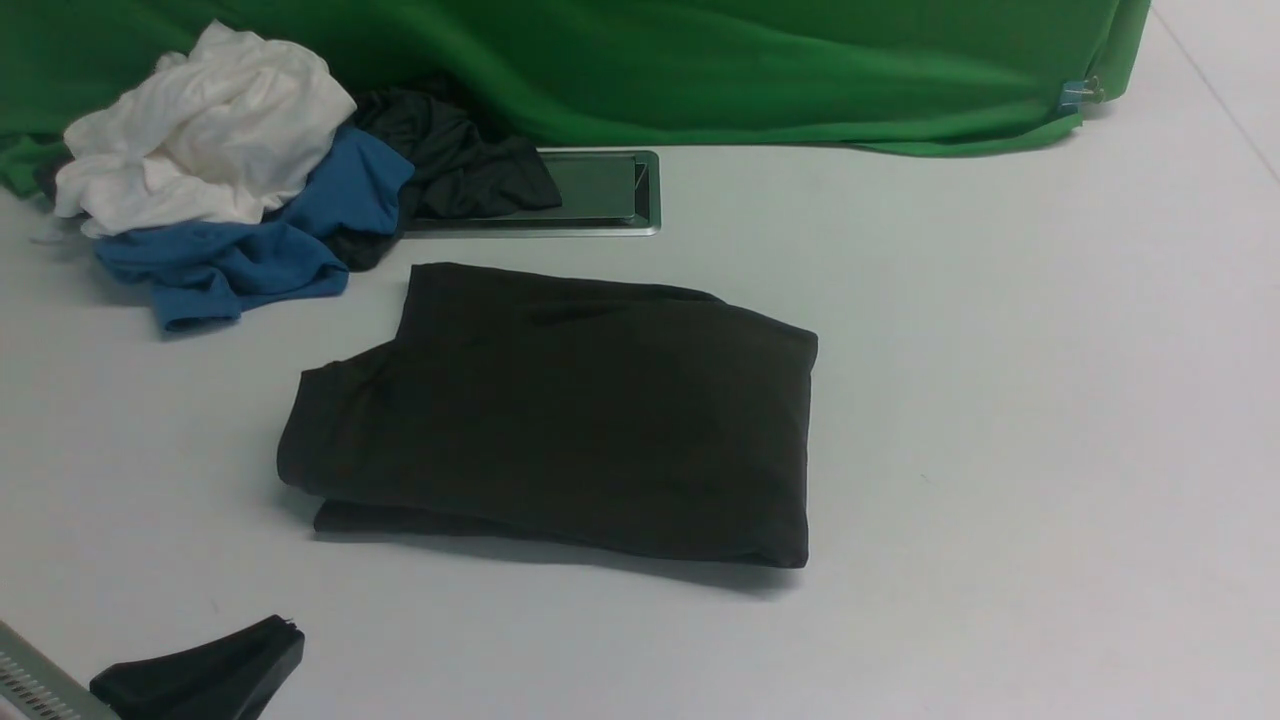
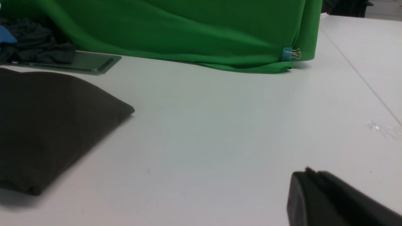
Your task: Fold a long-sleeved shirt on a white desktop.
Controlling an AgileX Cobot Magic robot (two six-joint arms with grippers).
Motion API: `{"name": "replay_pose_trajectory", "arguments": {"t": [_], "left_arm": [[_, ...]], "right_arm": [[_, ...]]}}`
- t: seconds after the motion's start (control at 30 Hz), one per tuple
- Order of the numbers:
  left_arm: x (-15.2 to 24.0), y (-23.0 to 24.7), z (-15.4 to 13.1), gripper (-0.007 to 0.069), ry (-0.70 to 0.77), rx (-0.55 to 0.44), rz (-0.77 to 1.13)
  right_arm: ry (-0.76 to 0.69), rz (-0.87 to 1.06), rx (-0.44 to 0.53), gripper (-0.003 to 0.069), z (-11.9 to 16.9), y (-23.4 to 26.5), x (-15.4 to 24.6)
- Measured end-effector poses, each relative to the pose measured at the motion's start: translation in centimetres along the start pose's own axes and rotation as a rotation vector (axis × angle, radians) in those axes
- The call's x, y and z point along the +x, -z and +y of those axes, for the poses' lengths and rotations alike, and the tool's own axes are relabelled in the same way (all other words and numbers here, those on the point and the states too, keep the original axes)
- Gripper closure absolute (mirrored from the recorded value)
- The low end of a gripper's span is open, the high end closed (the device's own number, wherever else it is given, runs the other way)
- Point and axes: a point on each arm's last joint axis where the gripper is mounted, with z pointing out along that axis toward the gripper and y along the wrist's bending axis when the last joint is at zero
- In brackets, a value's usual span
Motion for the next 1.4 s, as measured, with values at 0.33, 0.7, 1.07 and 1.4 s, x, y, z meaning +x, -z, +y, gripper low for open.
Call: {"name": "replay_pose_trajectory", "arguments": {"t": [0.33,0.7,1.07,1.4], "left_arm": [[0.0,0.0,0.0,0.0604,0.000,0.000,0.000],[0.2,0.0,0.3,0.0604,-0.079,-0.068,-0.111],[-0.2,2.7,2.4,0.0604,0.067,-0.457,-0.275],[1.7,2.4,2.1,0.0604,0.173,-0.460,-0.082]], "right_arm": [[0.000,0.000,0.000,0.0597,0.0,0.0,0.0],[0.000,-0.001,0.000,0.0566,0.0,0.0,0.0],[0.000,-0.002,0.000,0.0530,0.0,0.0,0.0],[0.000,-0.004,0.000,0.0515,0.0,0.0,0.0]]}}
